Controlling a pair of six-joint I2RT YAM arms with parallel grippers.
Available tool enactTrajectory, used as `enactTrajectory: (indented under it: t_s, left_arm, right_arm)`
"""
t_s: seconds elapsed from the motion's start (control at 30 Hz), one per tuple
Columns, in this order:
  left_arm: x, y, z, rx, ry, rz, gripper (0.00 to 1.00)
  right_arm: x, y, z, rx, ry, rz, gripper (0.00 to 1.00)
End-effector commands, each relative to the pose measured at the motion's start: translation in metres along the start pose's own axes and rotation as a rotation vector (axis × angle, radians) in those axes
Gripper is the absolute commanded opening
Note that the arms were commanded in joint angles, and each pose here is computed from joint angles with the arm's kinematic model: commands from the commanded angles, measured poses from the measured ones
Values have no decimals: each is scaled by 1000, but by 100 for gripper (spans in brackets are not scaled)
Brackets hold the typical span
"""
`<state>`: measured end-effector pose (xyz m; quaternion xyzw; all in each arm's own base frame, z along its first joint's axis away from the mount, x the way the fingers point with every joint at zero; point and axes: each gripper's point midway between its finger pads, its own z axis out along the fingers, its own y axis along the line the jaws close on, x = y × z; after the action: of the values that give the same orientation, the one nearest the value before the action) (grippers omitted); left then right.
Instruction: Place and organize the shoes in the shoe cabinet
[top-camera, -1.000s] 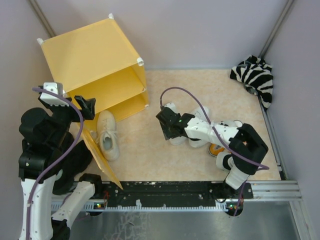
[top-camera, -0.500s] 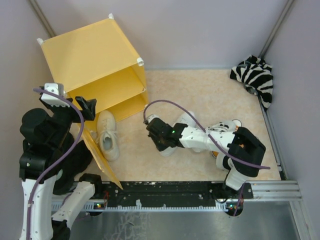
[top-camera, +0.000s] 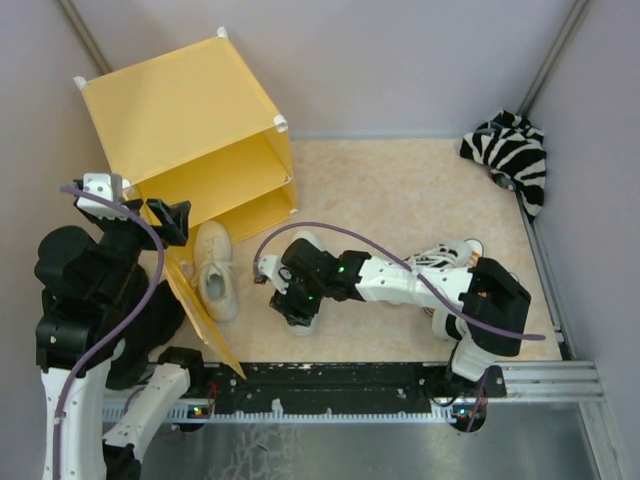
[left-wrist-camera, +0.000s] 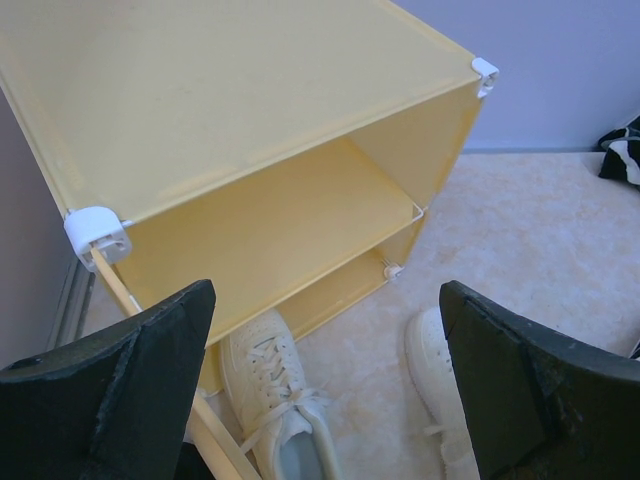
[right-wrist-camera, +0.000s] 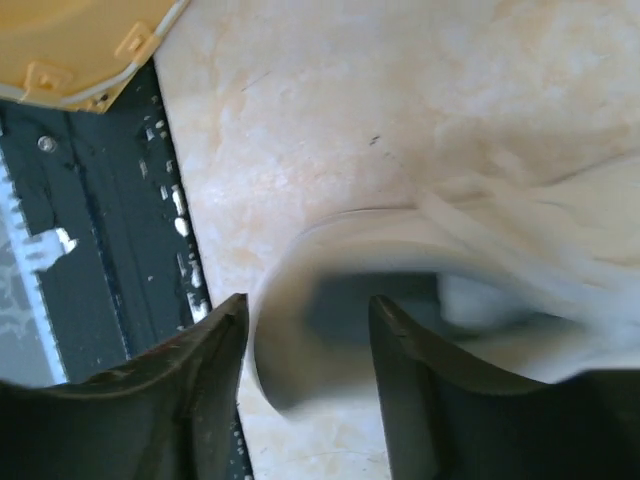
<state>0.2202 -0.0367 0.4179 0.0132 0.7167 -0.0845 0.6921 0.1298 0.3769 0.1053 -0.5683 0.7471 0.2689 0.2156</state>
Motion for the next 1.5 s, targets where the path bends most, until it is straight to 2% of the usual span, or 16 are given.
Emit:
enactTrajectory:
  t_s: [0.0, 0.13, 0.3, 0.4, 0.53, 0.67, 0.9, 1.17, 1.2, 1.23, 1.27, 1.33, 1.47]
  left_arm:
    - [-7, 3, -3, -16, -31, 18, 99]
    - [-6, 5, -2, -24, -31, 23, 99]
    - [-3, 1, 0, -5, -25, 13, 99]
    - [-3, -1, 0, 7, -24, 10, 99]
    - [-2, -3, 0, 15, -24, 13, 99]
    - [2, -2, -3, 16, -19, 17, 99]
    - [7, 3, -8, -10, -21, 36, 99]
    - [13, 6, -5, -22, -9, 54, 99]
    - [13, 6, -5, -24, -7, 57, 99]
    - [14, 7, -4, -25, -4, 59, 99]
    - [16, 7, -3, -26, 2, 61, 99]
    - [17, 8, -3, -30, 8, 66, 99]
    - [17, 10, -3, -42, 7, 75, 99]
  right_arm:
    - [-34, -18, -18, 102, -65, -166, 60]
    - [-23, -21, -32, 157, -54, -71, 67]
    - [-59, -19, -86, 255, -251, 151, 68]
    - [-62, -32, -103, 365, -282, 331, 68]
    - [-29, -55, -89, 499, -223, 637, 71]
    - [2, -61, -47, 383, -141, 831, 66]
    - [21, -69, -12, 386, -126, 875, 65]
    - [40, -85, 20, 438, -86, 844, 63]
    - [45, -87, 25, 443, -71, 845, 60]
    - [49, -89, 30, 450, -60, 845, 54]
    - [52, -90, 33, 458, -50, 847, 43]
    - [55, -94, 34, 483, -51, 843, 12]
    - [34, -100, 17, 539, -117, 741, 3]
